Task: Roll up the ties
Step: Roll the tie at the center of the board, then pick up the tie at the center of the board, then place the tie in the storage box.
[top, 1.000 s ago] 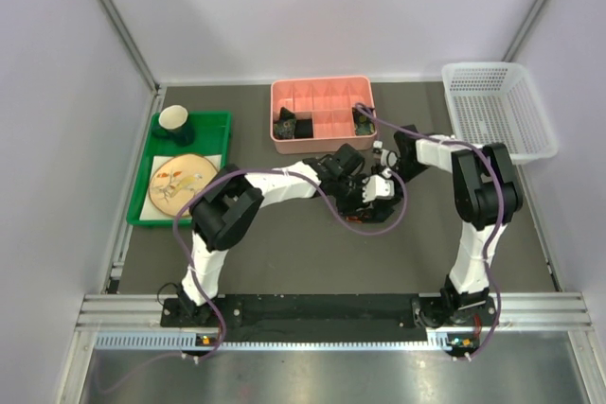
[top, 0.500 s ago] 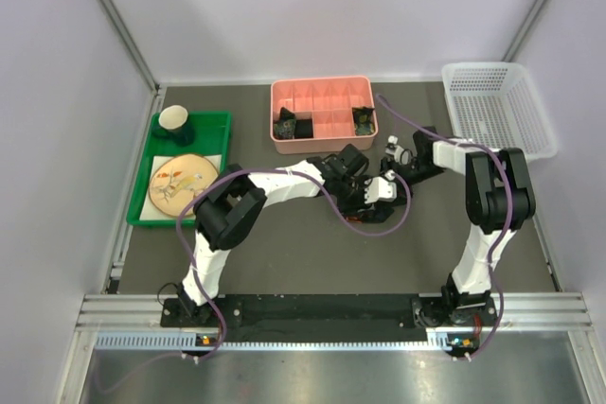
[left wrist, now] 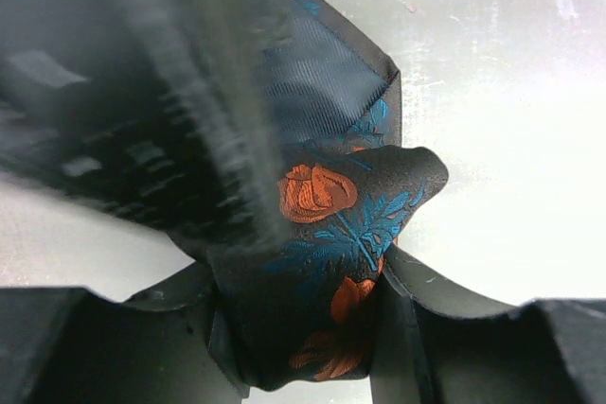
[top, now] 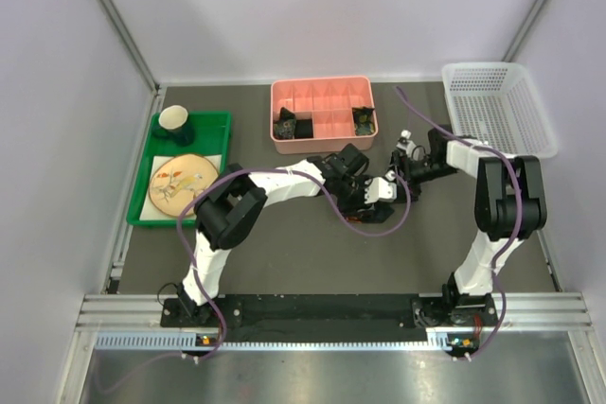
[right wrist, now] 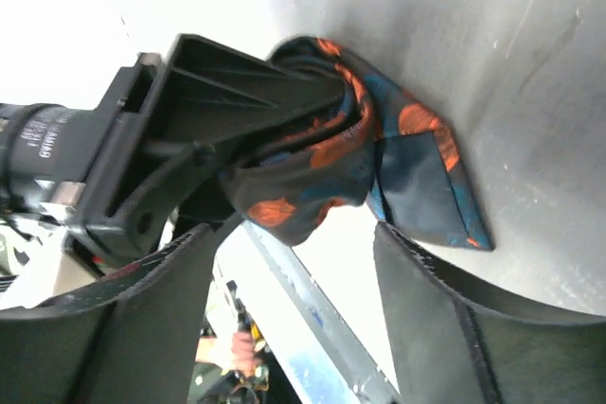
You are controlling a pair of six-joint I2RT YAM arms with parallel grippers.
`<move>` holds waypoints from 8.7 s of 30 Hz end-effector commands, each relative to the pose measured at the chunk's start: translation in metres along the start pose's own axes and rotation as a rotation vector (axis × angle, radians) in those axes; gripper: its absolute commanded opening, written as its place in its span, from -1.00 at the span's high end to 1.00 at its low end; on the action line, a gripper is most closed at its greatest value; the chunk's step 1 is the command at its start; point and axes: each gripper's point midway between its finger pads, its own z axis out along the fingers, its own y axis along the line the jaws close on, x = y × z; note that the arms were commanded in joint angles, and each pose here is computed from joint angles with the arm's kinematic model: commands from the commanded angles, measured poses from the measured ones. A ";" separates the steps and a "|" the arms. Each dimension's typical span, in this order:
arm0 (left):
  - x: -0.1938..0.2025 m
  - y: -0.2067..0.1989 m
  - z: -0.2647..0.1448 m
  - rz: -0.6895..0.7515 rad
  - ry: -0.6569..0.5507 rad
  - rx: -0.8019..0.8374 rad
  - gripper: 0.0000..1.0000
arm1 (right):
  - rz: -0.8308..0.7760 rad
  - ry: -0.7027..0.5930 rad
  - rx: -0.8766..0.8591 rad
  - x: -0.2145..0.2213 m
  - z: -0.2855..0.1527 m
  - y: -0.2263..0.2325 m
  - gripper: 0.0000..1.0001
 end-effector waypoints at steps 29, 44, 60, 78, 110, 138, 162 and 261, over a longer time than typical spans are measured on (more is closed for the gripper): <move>-0.017 -0.005 -0.016 -0.095 -0.388 0.077 -0.37 | -0.087 0.102 0.319 0.011 0.046 -0.069 1.00; -0.004 -0.012 0.015 -0.104 -0.244 0.094 0.64 | -0.086 0.119 0.407 0.003 0.038 -0.078 0.90; 0.083 -0.042 0.022 -0.110 0.134 0.120 1.00 | -0.053 0.030 0.229 0.010 -0.018 -0.036 -0.97; 0.080 -0.041 0.023 -0.099 0.138 0.127 1.00 | -0.032 0.021 0.022 0.007 0.036 -0.040 -0.91; 0.064 -0.035 0.017 -0.159 0.082 0.099 0.40 | -0.107 -0.056 -0.012 0.005 0.029 -0.001 1.00; 0.017 0.042 -0.255 -0.620 -0.379 -0.318 -0.98 | -1.054 -0.118 0.494 -0.103 -0.094 0.114 1.00; 0.106 0.006 -0.338 -1.055 -0.548 -0.523 -0.98 | -2.032 0.125 1.032 -0.239 -0.022 0.175 1.00; 0.109 0.009 -0.340 -1.038 -0.548 -0.518 -0.98 | -1.803 0.216 1.143 -0.277 0.023 0.078 1.00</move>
